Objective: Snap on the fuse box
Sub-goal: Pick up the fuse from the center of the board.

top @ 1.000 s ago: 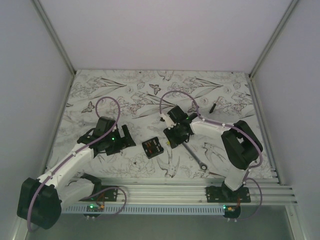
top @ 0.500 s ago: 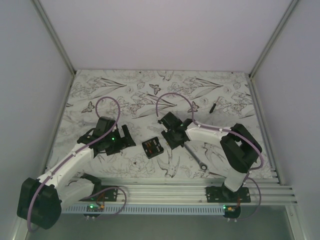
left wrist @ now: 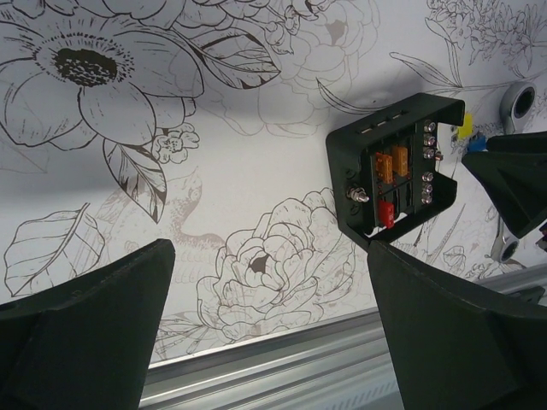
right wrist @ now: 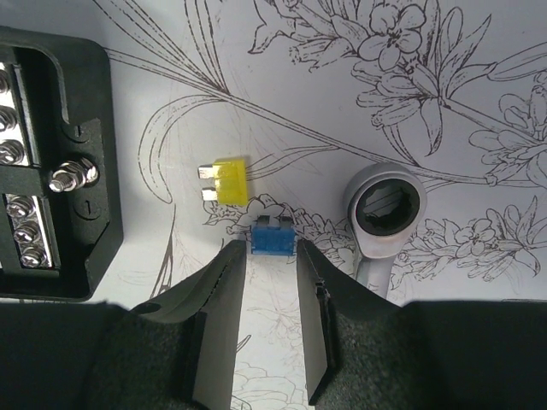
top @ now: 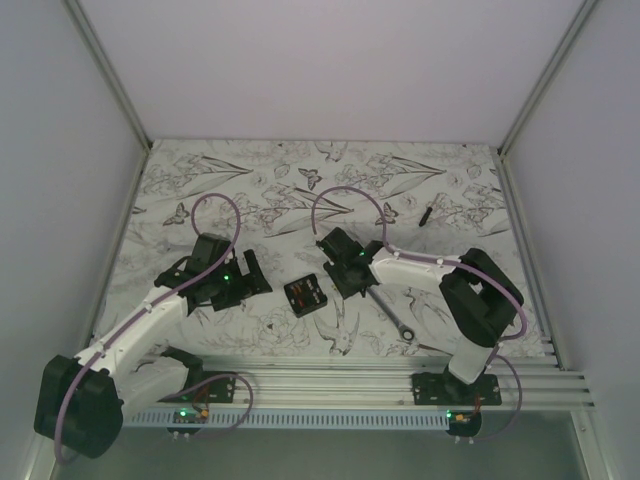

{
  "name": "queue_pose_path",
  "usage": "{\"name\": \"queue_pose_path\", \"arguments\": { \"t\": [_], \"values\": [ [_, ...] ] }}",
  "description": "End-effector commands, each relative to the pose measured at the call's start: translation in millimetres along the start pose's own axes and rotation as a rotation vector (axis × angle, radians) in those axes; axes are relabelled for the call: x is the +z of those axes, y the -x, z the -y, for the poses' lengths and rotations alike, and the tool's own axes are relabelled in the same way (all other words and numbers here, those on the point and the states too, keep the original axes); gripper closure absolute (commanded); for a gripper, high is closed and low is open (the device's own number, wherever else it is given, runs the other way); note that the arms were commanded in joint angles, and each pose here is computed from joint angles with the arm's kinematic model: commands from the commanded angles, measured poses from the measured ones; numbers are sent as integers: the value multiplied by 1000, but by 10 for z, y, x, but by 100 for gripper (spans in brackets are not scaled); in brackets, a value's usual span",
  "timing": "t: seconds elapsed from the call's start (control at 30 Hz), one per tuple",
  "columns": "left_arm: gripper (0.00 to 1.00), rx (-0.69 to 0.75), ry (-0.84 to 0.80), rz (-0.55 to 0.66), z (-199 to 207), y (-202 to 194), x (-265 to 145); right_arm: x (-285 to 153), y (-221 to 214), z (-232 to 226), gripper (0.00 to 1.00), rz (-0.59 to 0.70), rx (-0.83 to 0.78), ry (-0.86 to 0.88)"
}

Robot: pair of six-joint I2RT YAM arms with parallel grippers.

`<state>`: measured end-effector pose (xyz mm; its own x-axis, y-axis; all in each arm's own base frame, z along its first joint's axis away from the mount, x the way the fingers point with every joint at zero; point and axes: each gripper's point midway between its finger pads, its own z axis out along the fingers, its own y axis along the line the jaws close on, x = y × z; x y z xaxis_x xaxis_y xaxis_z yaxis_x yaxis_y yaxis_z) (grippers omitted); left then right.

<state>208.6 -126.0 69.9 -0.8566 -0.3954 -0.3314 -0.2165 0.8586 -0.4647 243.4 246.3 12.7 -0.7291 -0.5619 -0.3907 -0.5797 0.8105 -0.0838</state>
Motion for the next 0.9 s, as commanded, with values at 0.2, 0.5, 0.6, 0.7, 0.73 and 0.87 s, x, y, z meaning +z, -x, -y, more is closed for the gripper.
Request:
{"name": "queue_pose_path", "arguments": {
  "t": [0.2, 0.5, 0.6, 0.7, 0.73, 0.87],
  "values": [
    [0, -1, -1, -30, -24, -59, -5, 58, -21, 25, 66, 7, -4, -31],
    [2, -1, -34, -41, 42, -66, -7, -32, 31, 26, 74, 39, 3, -23],
    [3, -10, -77, -49, 140, -66, -31, -106, 132, -4, 75, 90, 0, 3],
    [7, -25, -139, -53, 281, -49, -73, -228, 272, -63, 75, 164, -7, 49],
    [8, -30, -161, -50, 330, -36, -87, -274, 322, -89, 75, 190, -11, 69],
    [12, -43, -237, -40, 516, 19, -136, -512, 531, -191, 75, 302, -37, 146]
  ]
}}
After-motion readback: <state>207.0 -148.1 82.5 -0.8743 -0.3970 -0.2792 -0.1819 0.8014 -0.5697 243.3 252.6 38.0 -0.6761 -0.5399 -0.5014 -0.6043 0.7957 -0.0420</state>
